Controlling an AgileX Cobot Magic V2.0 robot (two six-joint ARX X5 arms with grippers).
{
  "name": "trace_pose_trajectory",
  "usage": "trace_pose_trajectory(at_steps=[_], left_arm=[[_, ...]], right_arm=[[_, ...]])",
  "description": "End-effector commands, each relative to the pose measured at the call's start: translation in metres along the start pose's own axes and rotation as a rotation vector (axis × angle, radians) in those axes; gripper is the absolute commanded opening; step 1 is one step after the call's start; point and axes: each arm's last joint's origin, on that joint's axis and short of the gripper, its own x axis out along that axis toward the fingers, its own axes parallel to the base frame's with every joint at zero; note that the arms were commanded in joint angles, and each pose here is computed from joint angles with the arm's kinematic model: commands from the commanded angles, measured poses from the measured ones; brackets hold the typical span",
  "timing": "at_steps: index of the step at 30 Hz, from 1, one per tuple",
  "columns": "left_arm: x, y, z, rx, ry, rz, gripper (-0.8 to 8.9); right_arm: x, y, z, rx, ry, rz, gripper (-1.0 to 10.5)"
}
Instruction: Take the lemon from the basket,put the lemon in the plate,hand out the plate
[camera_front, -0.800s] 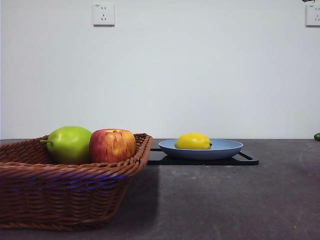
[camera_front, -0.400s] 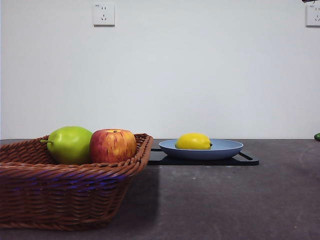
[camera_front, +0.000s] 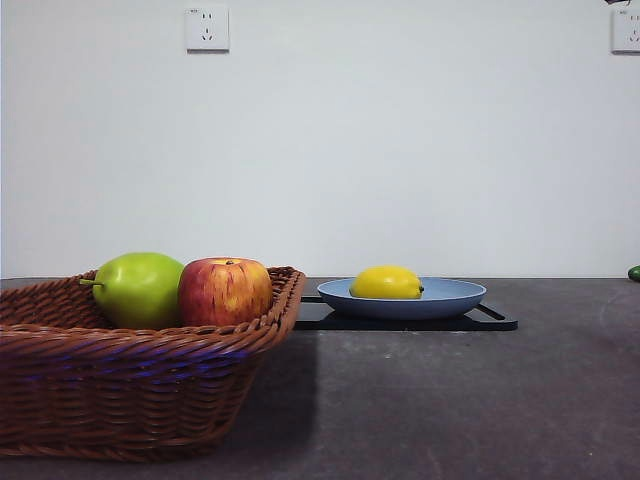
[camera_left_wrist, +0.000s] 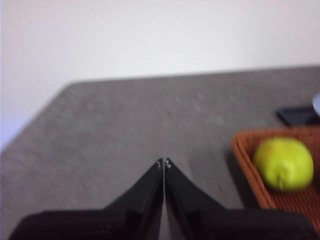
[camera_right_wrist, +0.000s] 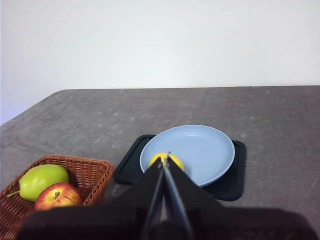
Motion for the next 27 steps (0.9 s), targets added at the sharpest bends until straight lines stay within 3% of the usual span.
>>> trace_pose_trajectory(at_steps=[1, 11, 27], left_arm=[[0.007, 0.001, -0.013, -0.013, 0.006, 0.003, 0.08], [0.02, 0.001, -0.045, -0.02, 0.046, 0.015, 0.08], [0.02, 0.001, -0.044, -0.02, 0.036, 0.007, 0.08]], right_arm=[[-0.001, 0.001, 0.004, 0.015, -0.017, 0.005, 0.1], [-0.001, 0.001, 0.004, 0.015, -0.017, 0.005, 0.1], [-0.001, 0.001, 0.004, 0.015, -0.017, 0.006, 0.1]])
